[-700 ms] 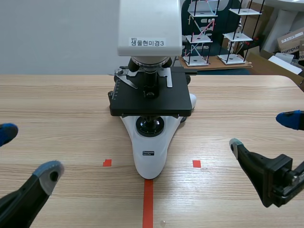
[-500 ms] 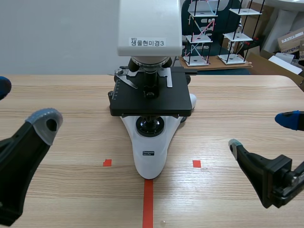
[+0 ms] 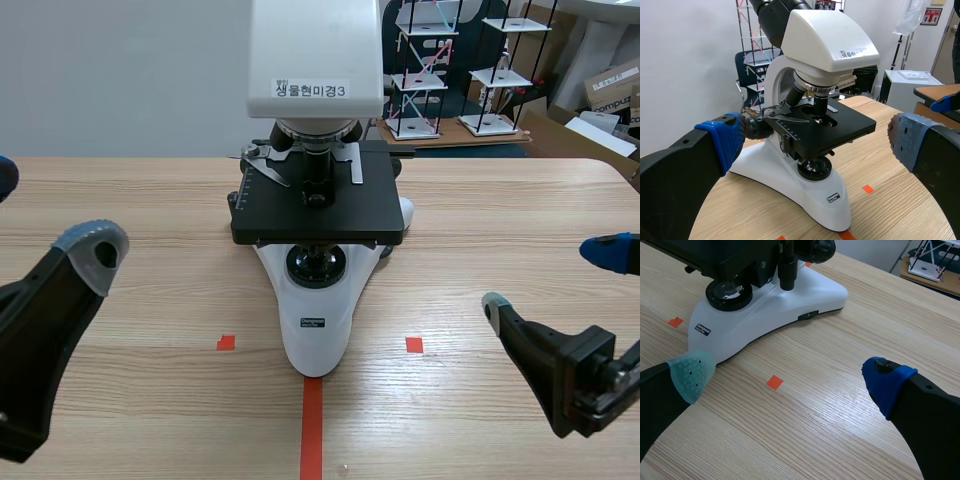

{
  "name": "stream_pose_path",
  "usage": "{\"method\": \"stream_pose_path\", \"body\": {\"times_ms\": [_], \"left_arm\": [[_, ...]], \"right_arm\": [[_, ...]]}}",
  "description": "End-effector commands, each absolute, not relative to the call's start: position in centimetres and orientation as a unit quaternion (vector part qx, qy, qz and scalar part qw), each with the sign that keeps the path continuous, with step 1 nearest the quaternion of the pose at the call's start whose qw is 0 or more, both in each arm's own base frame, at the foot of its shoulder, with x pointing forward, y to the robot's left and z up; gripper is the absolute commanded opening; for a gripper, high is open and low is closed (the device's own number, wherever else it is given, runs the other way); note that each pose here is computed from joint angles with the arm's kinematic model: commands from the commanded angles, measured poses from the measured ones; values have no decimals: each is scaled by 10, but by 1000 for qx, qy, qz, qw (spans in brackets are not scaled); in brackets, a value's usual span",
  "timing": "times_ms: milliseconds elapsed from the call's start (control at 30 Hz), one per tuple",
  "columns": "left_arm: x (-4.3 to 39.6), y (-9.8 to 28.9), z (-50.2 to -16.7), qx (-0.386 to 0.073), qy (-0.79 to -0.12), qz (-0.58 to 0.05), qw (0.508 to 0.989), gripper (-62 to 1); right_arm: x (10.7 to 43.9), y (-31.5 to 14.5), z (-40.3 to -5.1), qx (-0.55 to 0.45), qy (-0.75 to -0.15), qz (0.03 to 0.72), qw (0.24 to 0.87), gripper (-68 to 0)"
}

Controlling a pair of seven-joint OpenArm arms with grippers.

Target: Point at the stage knob

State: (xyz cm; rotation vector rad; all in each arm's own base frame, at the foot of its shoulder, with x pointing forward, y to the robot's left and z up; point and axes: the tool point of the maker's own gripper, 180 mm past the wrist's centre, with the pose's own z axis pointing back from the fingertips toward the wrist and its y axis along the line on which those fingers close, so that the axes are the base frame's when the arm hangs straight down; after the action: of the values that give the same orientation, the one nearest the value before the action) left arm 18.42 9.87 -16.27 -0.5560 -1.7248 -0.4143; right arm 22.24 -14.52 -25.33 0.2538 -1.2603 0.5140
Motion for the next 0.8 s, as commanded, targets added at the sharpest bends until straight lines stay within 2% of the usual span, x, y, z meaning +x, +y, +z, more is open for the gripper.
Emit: {"method": "stream_pose_path", "body": {"times_ms": [0, 233, 300, 533, 767], "left_arm": [[184, 99, -159, -242, -749, -173, 592, -12], [184, 99, -159, -242, -749, -172, 592, -12], [184, 99, -159, -242, -749, -172, 592, -12], [184, 99, -159, -242, -749, -172, 592, -12], [184, 99, -159, -242, -749, -172, 592, -12]], "right_arm": [[224, -142, -244, 122, -592, 239, 760, -22], [224, -142, -245, 122, -592, 239, 760, -23], [224, -142, -245, 122, -591, 239, 760, -48], [227, -151, -247, 123, -606, 226, 753, -334], [245, -162, -263, 135, -634, 195, 736, -485]]}}
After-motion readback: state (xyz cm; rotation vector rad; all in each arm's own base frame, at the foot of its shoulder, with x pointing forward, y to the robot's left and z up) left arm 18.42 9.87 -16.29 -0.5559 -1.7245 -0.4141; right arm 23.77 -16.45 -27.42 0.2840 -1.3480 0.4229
